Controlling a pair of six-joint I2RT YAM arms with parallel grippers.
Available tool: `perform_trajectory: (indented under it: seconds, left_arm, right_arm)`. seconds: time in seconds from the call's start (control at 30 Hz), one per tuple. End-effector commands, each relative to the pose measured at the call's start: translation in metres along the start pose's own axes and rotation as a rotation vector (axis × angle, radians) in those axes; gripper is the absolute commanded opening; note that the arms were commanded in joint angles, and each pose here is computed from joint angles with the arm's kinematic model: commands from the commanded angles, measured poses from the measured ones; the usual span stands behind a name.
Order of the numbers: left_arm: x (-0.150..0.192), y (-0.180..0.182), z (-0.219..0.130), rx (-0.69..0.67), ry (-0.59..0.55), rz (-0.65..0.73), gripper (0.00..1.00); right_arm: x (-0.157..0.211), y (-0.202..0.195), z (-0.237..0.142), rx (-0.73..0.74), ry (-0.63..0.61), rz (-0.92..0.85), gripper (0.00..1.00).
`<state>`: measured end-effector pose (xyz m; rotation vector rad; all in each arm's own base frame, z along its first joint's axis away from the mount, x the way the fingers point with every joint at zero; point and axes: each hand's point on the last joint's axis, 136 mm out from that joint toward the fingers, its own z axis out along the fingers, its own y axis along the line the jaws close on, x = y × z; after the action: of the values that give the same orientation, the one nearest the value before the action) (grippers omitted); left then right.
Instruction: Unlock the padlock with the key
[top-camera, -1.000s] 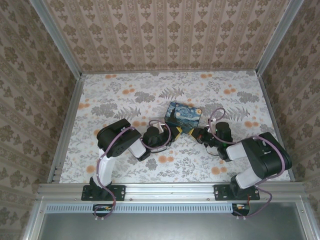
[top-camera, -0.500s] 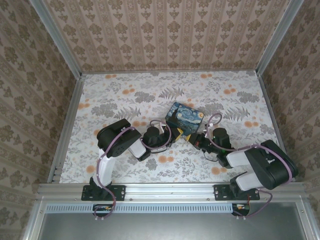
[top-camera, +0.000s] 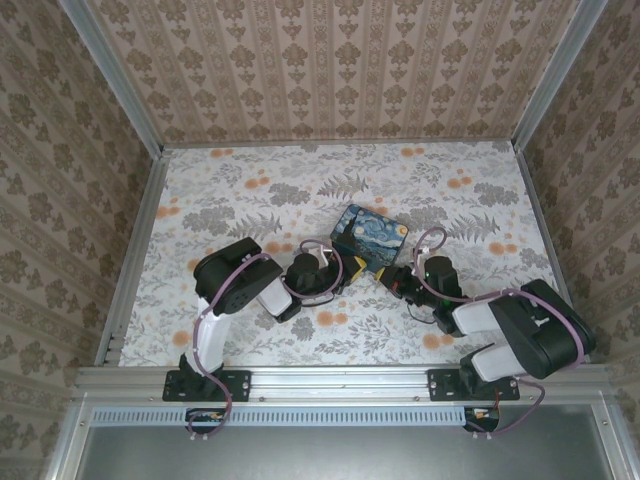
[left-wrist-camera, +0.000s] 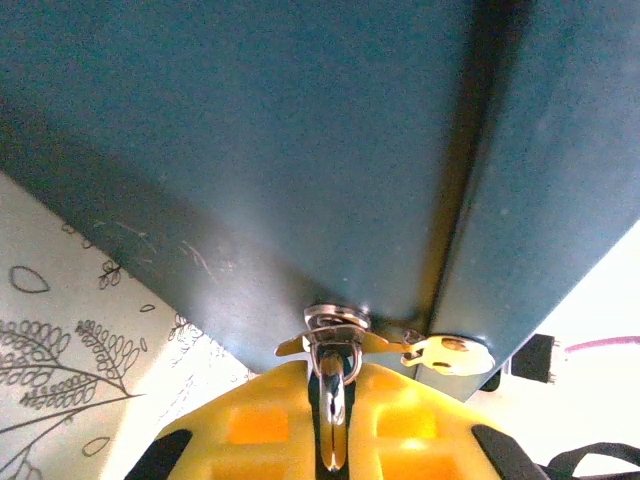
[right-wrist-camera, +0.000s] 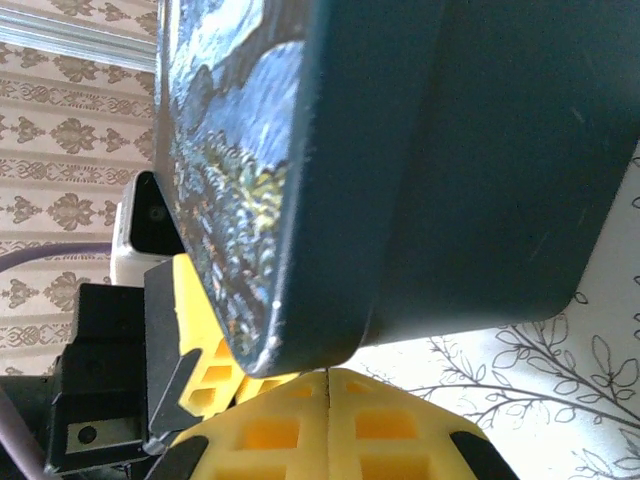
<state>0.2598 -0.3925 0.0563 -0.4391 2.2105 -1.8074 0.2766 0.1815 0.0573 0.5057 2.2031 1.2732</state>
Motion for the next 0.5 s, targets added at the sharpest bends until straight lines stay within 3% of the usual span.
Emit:
perform_trajectory:
  seconds: [0.0,0.47]
  left_arm:
    - [0.0132,0.0177,-0.0041,-0.068,0.042,-0.03,0.0]
    - [0.0162,0.0213,-0.0008,-0.074,0.047,-0.031,0.0]
  right_arm:
    - [-0.0107,0.0074,0.0051,-0.014,-0.037,-0.005,0.0]
    - [-0.018,0.0162,0.0089,-0.039,-0.054,0.013,0.0]
